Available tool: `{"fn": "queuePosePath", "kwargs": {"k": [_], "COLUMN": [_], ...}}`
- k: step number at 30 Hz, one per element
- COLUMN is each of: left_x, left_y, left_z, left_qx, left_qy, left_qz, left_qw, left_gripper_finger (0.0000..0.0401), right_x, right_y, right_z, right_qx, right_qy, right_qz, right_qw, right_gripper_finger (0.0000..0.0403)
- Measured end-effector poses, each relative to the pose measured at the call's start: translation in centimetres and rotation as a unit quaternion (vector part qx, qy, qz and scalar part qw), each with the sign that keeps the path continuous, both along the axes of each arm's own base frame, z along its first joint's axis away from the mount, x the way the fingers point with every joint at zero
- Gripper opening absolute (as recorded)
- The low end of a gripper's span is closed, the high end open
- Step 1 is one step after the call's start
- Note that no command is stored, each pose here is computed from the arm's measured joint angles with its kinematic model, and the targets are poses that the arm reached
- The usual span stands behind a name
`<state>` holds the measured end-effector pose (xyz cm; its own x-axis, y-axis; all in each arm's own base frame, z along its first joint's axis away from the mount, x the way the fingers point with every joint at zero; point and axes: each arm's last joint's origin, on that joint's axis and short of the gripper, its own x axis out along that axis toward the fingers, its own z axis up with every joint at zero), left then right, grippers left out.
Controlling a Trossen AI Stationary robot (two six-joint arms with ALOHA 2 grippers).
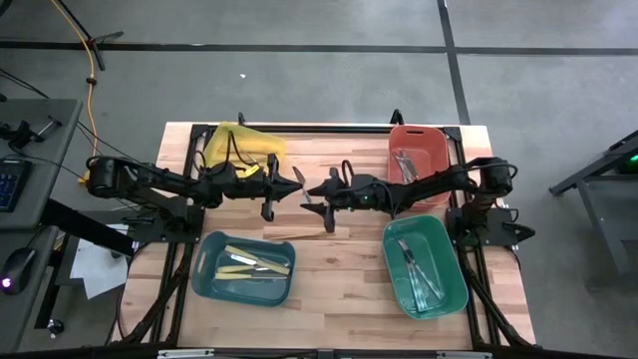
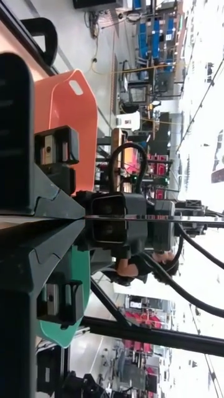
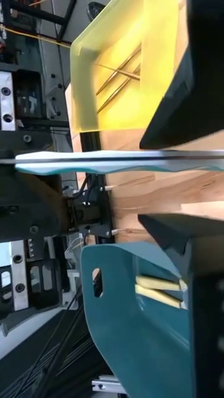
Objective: Sort silverware by color (type)
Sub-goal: Put the patterned green knife into the green bin
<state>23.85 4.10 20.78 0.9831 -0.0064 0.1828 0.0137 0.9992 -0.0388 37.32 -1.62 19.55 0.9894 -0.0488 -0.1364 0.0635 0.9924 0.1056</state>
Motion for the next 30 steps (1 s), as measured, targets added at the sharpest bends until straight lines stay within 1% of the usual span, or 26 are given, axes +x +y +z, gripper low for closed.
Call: {"fn": "queuePosePath", "kwargs": {"k": [8, 9, 15, 19, 22, 26, 30], "left_x": [-0.2, -0.2, -0.2, -0.2, -0.5, -1.2, -2.4], "left_y": [0.5, 0.6, 0.7, 0.8, 1.0, 1.3, 1.6], "left_z": [-0.2, -0.2, -0.3, -0.4, -0.3, 0.1, 0.6], "left_qx": [-0.001, -0.001, -0.006, -0.023, -0.029, -0.039, -0.049], "left_qy": [0.004, 0.006, 0.009, 0.015, 0.028, 0.056, 0.091], "left_qz": [0.01, 0.012, 0.013, 0.012, 0.018, 0.03, 0.045], "left_qw": [1.0, 1.0, 1.0, 1.0, 0.999, 0.997, 0.994], "left_gripper_finger": [0.0, 0.0, 0.0001, 0.001, 0.0033, 0.008, 0.0123], "right_x": [-0.2, -0.2, -0.3, -0.3, -0.4, -1.1, -2.0], "right_y": [-0.1, -0.1, -0.1, -0.1, -0.2, -0.3, -0.1], "right_z": [-0.3, -0.3, -0.5, -0.5, -0.5, 0.1, 1.3], "right_qx": [0.007, 0.007, 0.012, 0.005, 0.004, -0.016, -0.03], "right_qy": [0.027, 0.03, 0.037, 0.041, 0.045, 0.073, 0.085], "right_qz": [-0.005, -0.006, -0.007, -0.006, -0.012, -0.037, -0.061], "right_qw": [1.0, 1.0, 0.999, 0.999, 0.999, 0.996, 0.994], "right_gripper_finger": [0.0029, 0.0021, 0.0032, 0.002, 0.002, 0.002, 0.002]}}
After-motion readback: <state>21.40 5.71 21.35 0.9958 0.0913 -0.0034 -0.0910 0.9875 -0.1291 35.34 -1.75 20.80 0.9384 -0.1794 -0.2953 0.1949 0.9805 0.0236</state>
